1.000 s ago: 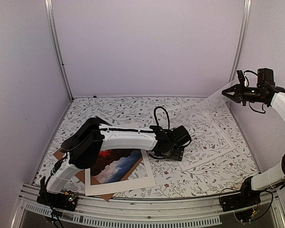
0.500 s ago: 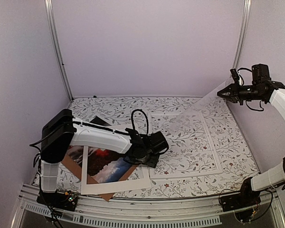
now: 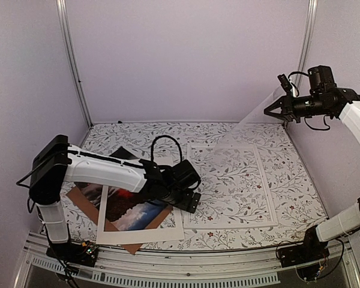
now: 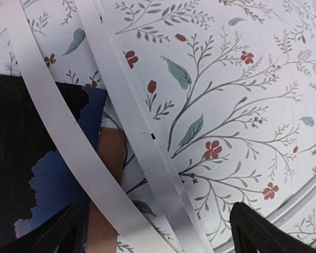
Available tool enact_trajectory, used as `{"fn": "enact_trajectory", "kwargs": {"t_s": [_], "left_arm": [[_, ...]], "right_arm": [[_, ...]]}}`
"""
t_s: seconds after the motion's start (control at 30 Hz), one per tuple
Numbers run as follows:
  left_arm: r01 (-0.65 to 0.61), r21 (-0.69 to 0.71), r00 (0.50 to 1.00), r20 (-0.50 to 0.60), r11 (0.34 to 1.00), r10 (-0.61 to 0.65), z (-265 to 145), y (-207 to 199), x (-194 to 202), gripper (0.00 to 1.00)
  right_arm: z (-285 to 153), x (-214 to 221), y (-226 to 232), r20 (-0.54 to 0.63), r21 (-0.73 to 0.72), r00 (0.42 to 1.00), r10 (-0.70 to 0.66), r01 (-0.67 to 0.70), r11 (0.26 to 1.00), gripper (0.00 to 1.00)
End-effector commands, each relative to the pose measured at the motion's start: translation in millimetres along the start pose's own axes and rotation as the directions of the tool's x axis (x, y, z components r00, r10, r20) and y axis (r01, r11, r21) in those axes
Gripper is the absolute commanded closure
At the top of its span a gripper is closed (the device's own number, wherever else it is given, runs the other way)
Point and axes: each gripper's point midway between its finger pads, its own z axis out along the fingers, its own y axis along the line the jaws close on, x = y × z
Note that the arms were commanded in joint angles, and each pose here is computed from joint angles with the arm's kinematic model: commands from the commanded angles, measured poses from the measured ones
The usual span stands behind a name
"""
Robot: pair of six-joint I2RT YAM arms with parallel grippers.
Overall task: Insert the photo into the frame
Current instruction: Move the frame body to the center of the board, then place the glass panel at the frame body.
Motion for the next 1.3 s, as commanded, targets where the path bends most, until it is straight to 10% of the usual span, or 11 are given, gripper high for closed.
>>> {"fn": "enact_trajectory", "kwargs": {"t_s": [0.0,0.33,0.83,1.27], "left_arm": [[0.052,0.082,0.99,0.126,0.995,-0.062,-42.0,4.1,-33.5,0.0],[0.281,-0.295,0.949,0.224,0.913,-0.22,-108.1,127.6,-17.3,0.0],[0.391,-0.294,0.897,0.334,0.872,-0.289,-144.1,183.6,-31.6,0.0],[0.308,-0.269,0.931,0.283,0.913,-0.232,-118.3,160.7,-42.5,0.01]], "right_arm": [[7.3,-9.5,29.4,-0.015,-0.009,0.996,-0.084,0.084,0.996,1.0],[29.6,2.2,112.6,-0.074,-0.219,0.978,-0.196,0.175,0.96,1.0],[92.5,165.7,-57.4,-0.305,0.065,0.921,0.243,-0.234,0.97,1.0],[91.3,202.0,-125.3,-0.282,0.324,0.897,0.341,-0.246,0.913,1.0]]}}
